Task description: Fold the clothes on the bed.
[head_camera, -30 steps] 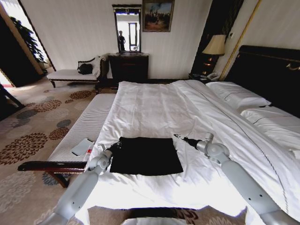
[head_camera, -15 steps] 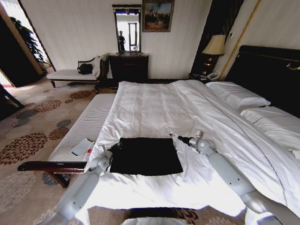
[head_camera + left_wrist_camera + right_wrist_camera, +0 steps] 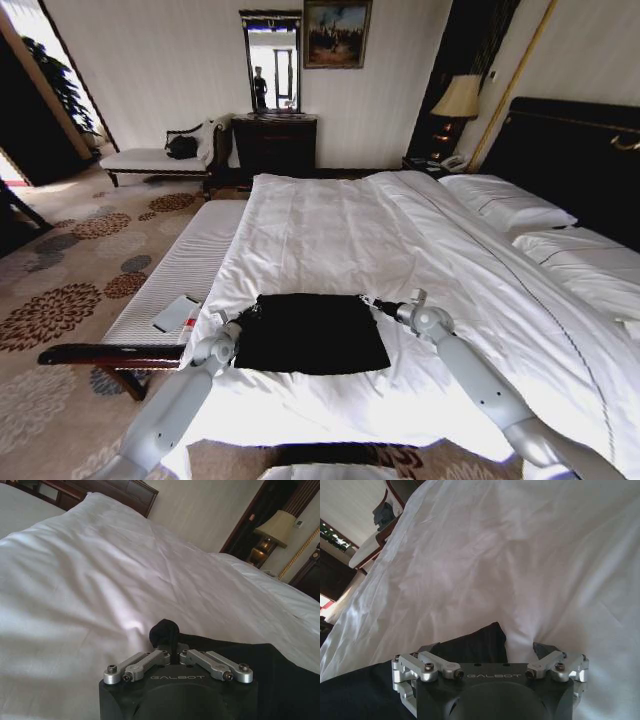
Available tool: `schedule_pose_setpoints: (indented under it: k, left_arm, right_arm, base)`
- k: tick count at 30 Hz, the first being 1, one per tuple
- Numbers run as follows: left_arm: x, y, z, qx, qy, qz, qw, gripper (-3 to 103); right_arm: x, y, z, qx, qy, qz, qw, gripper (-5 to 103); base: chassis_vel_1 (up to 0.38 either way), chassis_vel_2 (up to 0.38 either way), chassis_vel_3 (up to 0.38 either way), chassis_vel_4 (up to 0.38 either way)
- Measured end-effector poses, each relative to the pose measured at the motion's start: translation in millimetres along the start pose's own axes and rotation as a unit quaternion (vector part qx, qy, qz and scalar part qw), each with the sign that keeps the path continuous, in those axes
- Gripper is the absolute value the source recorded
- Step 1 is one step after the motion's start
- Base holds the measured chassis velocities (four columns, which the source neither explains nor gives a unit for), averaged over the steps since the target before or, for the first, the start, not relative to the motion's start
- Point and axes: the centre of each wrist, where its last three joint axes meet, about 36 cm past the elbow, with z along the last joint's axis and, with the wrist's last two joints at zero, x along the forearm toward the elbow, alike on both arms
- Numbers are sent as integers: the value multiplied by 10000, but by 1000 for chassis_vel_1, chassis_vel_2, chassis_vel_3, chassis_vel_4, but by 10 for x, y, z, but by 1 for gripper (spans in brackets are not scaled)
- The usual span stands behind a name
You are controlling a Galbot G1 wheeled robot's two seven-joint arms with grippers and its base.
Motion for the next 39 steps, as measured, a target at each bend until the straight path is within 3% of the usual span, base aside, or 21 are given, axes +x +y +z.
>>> schedule_pose_setpoints:
  k: [2,7,9,12,14,16,20,21,23,25,28,33,39]
  left_arm:
    - [12,-7,1,-5,1,14,10000,3]
    - [34,-9,11,-13,14,21,10000,3]
    - [45,-6,17,-1,9,15,10000,3]
    - [52,-3,19,6,5,9,10000,3]
    - [59,6,20,11,-1,-5,10000,3]
    - [59,9,16,13,-9,-9,10000,3]
    - [58,10,10,2,-19,-15,10000,3]
    - [58,10,10,2,-19,-15,10000,3]
    - [57,9,8,-9,-21,-16,10000,3]
    - [56,9,5,-12,-23,-15,10000,3]
    - [55,3,-8,-16,-39,-6,10000,3]
    - [63,-21,-40,-22,-85,28,10000,3]
    - [136,-86,-135,-82,-233,138,9996,3]
  right_arm:
    - [-10,10,7,-9,2,-21,10000,103]
    - [-43,30,11,8,13,-27,10000,89]
    - [-58,28,26,23,30,-21,10000,79]
    - [-65,30,40,36,40,-23,10000,73]
    - [-68,33,62,47,54,-26,10000,57]
    - [-68,36,68,53,57,-28,10000,57]
    - [-62,52,80,65,53,-37,10000,35]
    - [-62,52,80,65,53,-37,10000,35]
    - [-60,61,79,69,42,-35,10000,25]
    - [-59,64,80,70,40,-38,10000,25]
    - [-40,83,96,61,27,-44,10000,9]
    - [2,98,127,54,1,-41,10000,1]
    - [161,193,99,56,-207,-121,9997,0]
  base:
    - [0,0,0,0]
    - [0,0,0,0]
    - [0,0,0,0]
    - [0,0,0,0]
    - [0,0,0,0]
    - [0,0,0,0]
    - [0,0,0,0]
    - [0,0,0,0]
    - [0,0,0,0]
    - [0,0,0,0]
    - [0,0,0,0]
    - [0,0,0,0]
    - [0,0,0,0]
